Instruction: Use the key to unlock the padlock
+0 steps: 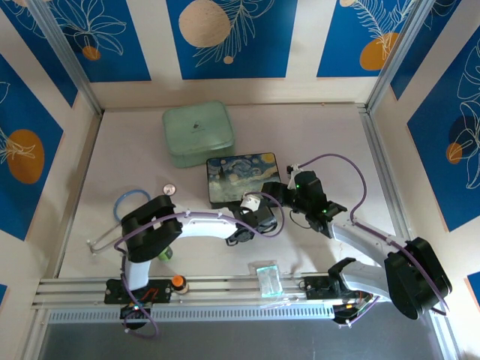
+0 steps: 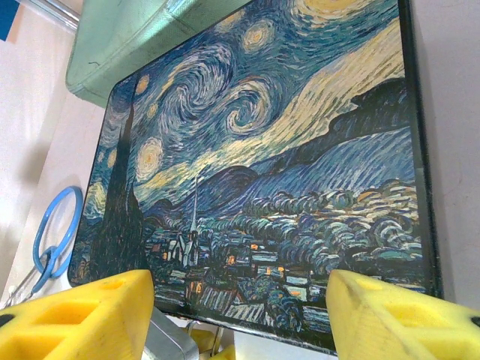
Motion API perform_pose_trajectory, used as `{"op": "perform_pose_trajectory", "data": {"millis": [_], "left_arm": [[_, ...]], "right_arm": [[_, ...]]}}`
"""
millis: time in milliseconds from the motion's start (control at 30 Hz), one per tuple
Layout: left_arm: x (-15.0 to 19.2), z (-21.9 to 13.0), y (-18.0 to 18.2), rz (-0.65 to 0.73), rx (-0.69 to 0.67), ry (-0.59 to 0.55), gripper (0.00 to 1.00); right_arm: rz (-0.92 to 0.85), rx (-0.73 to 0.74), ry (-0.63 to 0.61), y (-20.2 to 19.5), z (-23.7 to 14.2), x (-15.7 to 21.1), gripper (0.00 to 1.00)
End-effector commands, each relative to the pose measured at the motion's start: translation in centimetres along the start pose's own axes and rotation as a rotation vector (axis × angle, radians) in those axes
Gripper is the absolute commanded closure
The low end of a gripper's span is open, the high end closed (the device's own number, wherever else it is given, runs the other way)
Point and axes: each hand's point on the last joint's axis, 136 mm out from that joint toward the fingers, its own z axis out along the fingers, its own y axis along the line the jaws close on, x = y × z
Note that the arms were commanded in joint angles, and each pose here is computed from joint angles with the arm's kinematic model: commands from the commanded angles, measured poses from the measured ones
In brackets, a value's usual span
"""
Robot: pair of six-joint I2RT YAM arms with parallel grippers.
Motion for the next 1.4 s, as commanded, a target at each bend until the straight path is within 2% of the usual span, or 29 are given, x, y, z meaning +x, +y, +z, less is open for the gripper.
{"op": "perform_pose_trajectory", "data": {"millis": [0,300,600,833,1167,1300,1333,1367], "left_arm": [[5.1,1.0,5.6,0.181,-0.232,0.17,0.84],[4.0,0.8,6.3,0.229,-0.29,0.14,0.76],[4.7,1.0,5.3,0.184,-0.219,0.148,0.74],[5.3,1.3,4.7,0.167,-0.199,0.166,0.7],[5.8,0.5,4.4,0.152,-0.18,0.161,0.64],[5.5,0.0,3.7,0.145,-0.137,0.14,0.51],[5.4,-0.1,3.5,0.143,-0.126,0.136,0.44],[5.4,-0.2,3.3,0.143,-0.118,0.135,0.42]], "right_arm": [[0.068,0.143,0.217,-4.8,-0.1,6.2,0.35],[0.091,0.077,0.245,-4.1,-0.5,6.3,0.34],[0.122,-0.073,0.275,-2.0,-3.3,5.2,0.34],[0.125,0.0,0.375,-3.2,-5.5,6.5,0.36],[0.146,-0.039,0.391,-3.2,-6.3,8.8,0.36],[0.146,-0.032,0.405,-3.3,-5.8,9.0,0.34],[0.145,-0.031,0.406,-3.3,-5.7,9.0,0.32],[0.146,-0.027,0.409,-3.3,-5.5,9.0,0.32]]}}
